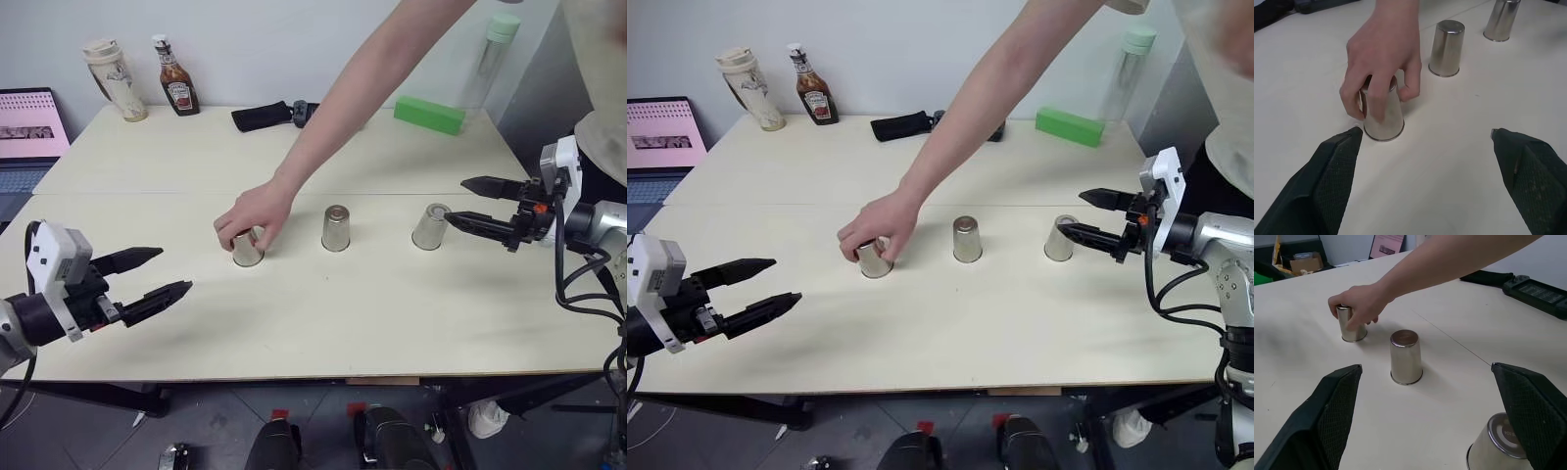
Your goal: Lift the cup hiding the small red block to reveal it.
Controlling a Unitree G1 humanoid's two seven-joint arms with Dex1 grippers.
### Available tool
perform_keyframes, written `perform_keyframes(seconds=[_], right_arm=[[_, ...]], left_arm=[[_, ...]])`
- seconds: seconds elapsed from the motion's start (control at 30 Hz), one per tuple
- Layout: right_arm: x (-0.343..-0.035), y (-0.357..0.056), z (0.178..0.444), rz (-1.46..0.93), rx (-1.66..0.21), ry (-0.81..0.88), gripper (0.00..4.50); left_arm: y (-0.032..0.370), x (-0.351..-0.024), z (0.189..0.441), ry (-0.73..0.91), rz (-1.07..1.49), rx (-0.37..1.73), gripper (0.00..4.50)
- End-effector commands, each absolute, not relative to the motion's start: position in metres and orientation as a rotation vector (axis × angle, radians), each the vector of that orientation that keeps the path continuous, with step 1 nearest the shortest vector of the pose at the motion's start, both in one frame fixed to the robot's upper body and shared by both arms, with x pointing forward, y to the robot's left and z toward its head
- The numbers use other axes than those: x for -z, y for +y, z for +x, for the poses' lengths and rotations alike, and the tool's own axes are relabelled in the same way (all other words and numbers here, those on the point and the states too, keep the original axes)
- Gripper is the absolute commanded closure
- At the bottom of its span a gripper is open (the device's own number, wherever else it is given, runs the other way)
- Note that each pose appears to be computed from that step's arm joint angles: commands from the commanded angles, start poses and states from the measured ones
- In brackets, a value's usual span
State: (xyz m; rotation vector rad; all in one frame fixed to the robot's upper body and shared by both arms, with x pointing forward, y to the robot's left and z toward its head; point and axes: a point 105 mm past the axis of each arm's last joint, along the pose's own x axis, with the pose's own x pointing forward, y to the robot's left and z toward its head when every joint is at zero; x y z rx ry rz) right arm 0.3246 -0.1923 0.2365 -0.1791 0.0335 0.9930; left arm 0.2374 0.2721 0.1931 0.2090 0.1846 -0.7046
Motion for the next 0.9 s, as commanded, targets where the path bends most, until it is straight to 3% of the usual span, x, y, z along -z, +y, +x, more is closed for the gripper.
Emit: perform_keyframes(seconds=[0.03,0.9], right_arm=[[-0.2458,-0.1885,0.3225,-0.221,-1.009,-0.006,0.00],[-0.2436,-0.1855,0.3211,-0.223,-1.010,-0.003,0.00]], left_arm=[[0.2715,-0.2033,0.2332,0.162,0.247,0.708,0.01],[0.2778,-0.1988,0.2371,0.171,0.252,0.677,0.01]])
